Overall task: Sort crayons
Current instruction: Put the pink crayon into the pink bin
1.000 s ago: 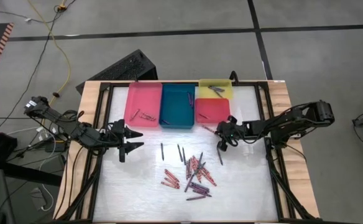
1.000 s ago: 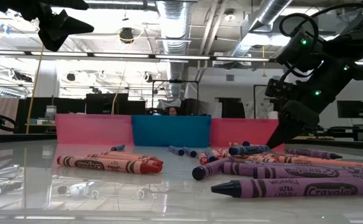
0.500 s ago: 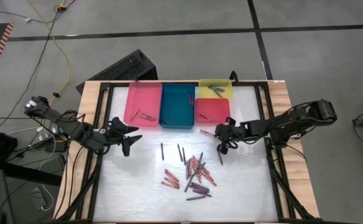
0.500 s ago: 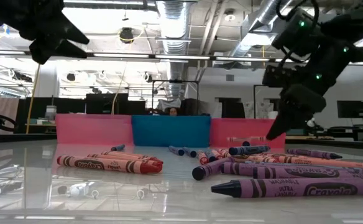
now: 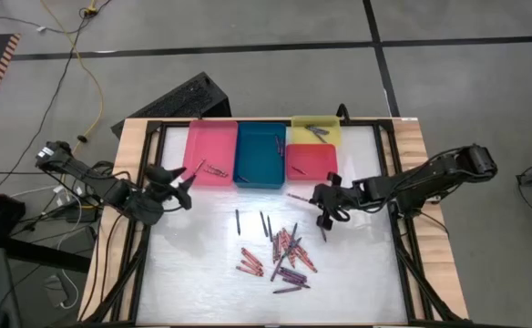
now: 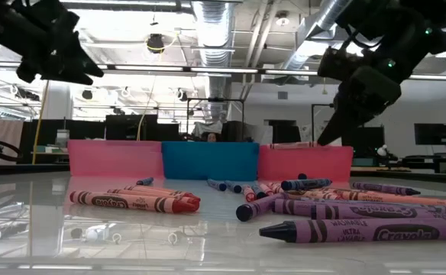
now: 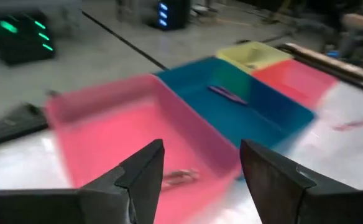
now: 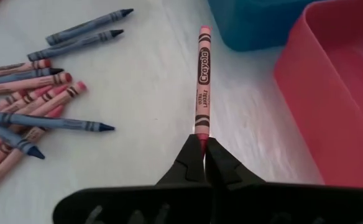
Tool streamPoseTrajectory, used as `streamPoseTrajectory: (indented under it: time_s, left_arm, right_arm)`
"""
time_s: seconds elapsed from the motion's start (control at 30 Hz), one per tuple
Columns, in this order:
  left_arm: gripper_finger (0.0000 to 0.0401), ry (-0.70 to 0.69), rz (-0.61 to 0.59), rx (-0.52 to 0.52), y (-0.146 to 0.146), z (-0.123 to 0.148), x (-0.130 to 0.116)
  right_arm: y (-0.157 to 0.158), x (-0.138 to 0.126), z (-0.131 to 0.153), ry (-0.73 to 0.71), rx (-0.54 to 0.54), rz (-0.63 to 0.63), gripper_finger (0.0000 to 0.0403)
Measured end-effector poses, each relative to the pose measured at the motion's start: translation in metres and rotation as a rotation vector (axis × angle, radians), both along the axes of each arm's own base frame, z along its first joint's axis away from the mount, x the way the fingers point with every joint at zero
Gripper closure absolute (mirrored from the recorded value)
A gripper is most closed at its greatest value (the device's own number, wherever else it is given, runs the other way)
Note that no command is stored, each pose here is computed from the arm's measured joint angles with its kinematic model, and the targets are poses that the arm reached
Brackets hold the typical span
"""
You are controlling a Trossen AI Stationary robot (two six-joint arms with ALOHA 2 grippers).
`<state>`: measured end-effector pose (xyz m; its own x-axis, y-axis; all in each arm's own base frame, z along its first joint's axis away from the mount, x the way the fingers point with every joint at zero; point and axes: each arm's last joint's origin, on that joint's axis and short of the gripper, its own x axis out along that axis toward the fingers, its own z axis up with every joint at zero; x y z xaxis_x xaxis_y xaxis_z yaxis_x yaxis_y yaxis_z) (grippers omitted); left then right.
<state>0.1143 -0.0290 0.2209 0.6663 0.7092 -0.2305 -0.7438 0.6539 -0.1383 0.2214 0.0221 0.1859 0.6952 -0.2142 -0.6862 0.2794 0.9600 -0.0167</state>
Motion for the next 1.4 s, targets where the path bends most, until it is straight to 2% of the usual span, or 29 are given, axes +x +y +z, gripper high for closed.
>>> streamPoseTrajectory:
  time_s: [0.1,0.33,0.47,0.6,0.8,1.03,1.4]
  left_arm:
    - [0.0225,0.051,0.09,0.021,0.008,-0.008,-0.004]
    - [0.0311,0.212,0.271,-0.122,0.026,-0.031,-0.007]
    - [0.036,0.252,0.35,-0.119,0.031,-0.037,-0.005]
    - [0.0396,0.285,0.375,-0.103,0.032,-0.04,-0.002]
    - [0.04,0.324,0.363,-0.154,0.032,-0.054,-0.002]
    - [0.0401,0.24,0.358,-0.229,0.032,-0.077,-0.008]
    - [0.0401,0.209,0.27,-0.202,0.03,-0.073,0.003]
  right_arm:
    - [0.002,0.0,0.0,-0.002,0.0,0.007,0.0403]
    - [0.003,0.0,0.0,-0.006,0.006,0.002,0.0403]
    - [0.003,0.0,0.001,-0.008,0.007,0.002,0.0403]
    - [0.003,0.0,0.001,-0.009,0.007,0.002,0.0403]
    - [0.003,0.0,0.001,-0.012,0.008,0.003,0.0403]
    - [0.01,0.0,0.001,-0.017,0.009,0.036,0.0403]
    - [0.014,0.0,0.003,-0.037,0.023,0.044,0.0403]
